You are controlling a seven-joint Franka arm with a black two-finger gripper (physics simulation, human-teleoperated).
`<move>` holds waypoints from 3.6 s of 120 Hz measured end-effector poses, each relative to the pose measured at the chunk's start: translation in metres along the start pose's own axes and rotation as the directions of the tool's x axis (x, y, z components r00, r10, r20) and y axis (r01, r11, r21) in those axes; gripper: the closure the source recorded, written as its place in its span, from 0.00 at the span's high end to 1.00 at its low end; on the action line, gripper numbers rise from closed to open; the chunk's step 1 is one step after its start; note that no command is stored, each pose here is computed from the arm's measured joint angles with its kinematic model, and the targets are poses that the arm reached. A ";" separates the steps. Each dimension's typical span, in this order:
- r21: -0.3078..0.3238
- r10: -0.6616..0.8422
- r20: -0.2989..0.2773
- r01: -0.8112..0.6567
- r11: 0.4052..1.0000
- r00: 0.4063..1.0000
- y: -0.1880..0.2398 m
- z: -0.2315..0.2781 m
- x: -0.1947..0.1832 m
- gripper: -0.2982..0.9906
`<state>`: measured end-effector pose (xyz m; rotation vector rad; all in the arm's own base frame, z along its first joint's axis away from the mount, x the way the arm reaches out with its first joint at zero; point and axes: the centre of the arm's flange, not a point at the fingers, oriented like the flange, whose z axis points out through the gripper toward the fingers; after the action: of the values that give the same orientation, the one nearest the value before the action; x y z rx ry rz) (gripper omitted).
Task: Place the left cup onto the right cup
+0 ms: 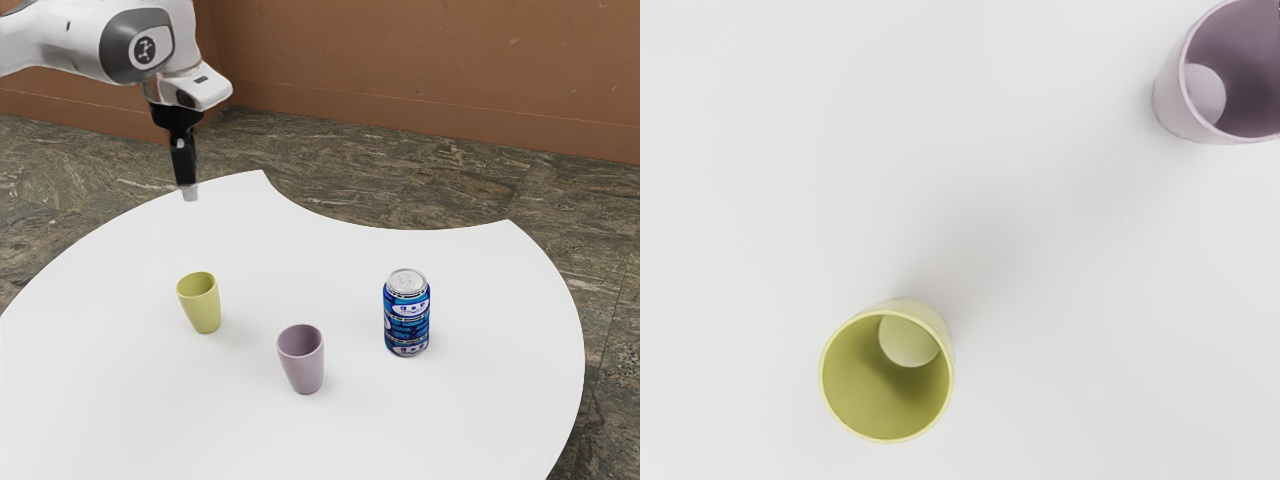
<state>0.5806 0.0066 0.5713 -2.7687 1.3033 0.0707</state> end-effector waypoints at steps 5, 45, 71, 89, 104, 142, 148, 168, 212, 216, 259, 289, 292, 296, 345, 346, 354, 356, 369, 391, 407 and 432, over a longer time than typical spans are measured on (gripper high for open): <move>-0.005 -0.006 -0.001 0.006 1.000 1.000 0.002 0.003 -0.005 0.77; -0.052 -0.008 0.001 0.008 0.999 1.000 0.039 0.093 -0.021 0.77; -0.055 -0.013 0.030 0.015 0.998 0.999 0.031 0.140 -0.014 0.77; -0.062 -0.026 0.049 0.029 0.998 0.998 0.021 0.168 -0.013 0.77; -0.048 -0.032 0.075 0.036 0.998 0.997 0.003 0.186 -0.017 0.77; -0.048 0.010 0.099 -0.005 0.999 0.995 -0.013 0.216 0.004 0.77; -0.051 0.010 0.100 -0.005 0.999 0.995 -0.014 0.220 0.004 0.77; -0.066 0.008 0.109 -0.001 0.998 0.994 -0.016 0.236 0.001 0.77; -0.077 0.019 0.126 -0.009 0.997 0.992 -0.017 0.263 0.001 0.56; -0.073 0.020 0.125 -0.011 0.997 0.992 -0.018 0.264 0.001 0.51; -0.044 0.011 0.103 -0.007 0.999 0.995 -0.027 0.267 -0.003 0.21; -0.019 0.010 0.085 -0.008 1.000 0.996 -0.028 0.259 -0.001 0.17; -0.016 0.010 0.082 -0.009 1.000 0.997 -0.028 0.256 0.000 0.17; -0.009 0.011 0.078 -0.010 1.000 0.997 -0.028 0.251 0.000 0.17; 0.131 0.122 0.035 -0.125 0.983 0.992 0.006 0.161 0.055 0.16; 0.132 0.125 0.035 -0.128 0.983 0.992 0.008 0.160 0.057 0.16; 0.146 0.147 0.035 -0.150 0.978 0.989 0.019 0.152 0.068 0.16; 0.149 0.153 0.034 -0.156 0.976 0.988 0.022 0.149 0.070 0.16; 0.171 0.189 0.027 -0.191 0.967 0.982 0.042 0.134 0.090 0.16; 0.197 0.228 0.024 -0.228 0.954 0.973 0.073 0.117 0.113 0.16; 0.192 0.225 0.028 -0.226 0.955 0.974 0.086 0.115 0.118 0.16; 0.177 0.230 0.026 -0.231 0.957 0.973 0.115 0.113 0.130 0.16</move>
<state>0.5743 -0.1557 0.4428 -2.4576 1.5433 -0.0248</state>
